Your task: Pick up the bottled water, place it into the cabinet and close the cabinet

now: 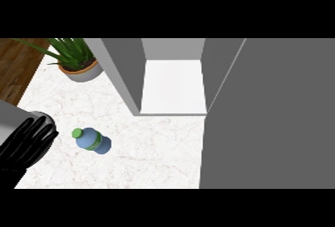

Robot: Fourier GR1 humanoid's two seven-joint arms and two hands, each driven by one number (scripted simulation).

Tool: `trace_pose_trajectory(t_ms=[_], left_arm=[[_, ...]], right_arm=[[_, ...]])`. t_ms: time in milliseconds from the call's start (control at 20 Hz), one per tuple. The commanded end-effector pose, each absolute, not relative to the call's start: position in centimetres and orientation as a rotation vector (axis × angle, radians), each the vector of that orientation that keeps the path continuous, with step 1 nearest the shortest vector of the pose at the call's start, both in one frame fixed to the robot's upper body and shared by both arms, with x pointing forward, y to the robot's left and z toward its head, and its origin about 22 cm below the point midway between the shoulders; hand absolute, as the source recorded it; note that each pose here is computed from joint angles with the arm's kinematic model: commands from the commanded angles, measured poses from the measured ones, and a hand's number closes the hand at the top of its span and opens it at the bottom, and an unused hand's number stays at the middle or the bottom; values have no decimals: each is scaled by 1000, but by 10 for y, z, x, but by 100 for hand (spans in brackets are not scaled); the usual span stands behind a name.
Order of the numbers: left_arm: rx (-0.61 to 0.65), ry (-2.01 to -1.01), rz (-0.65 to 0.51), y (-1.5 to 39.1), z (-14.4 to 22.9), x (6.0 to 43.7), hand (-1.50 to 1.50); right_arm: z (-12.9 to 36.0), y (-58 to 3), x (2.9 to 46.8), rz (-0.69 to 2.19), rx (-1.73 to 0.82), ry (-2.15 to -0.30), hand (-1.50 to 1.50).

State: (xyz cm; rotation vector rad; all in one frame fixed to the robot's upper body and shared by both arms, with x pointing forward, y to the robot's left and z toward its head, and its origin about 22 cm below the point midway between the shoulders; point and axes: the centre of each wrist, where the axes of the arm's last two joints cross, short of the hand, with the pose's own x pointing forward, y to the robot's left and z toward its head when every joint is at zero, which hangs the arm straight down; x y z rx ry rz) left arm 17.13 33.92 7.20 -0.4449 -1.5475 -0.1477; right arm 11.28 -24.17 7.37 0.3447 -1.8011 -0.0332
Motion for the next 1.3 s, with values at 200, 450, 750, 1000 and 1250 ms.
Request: trace_pose_trajectory(t_ms=[200, 450, 750, 1000, 1250], left_arm=[[-369, -1567, -150, 368, 68, 197, -150], [-365, -1545, -201, 364, 27, 220, -150], [-326, -1527, -205, 367, -4, 225, -150], [-349, -1457, -215, 373, -33, 254, -150], [-312, -1405, -162, 371, -46, 268, -150]], right_arm=[[63, -232, 112, -24, 368, -1803, -150], [76, -242, 115, -11, 358, -1803, -150], [56, -225, 103, -6, 372, -1811, -150], [61, -227, 99, -9, 387, -1806, -150], [64, -243, 98, -21, 362, -1819, -150]])
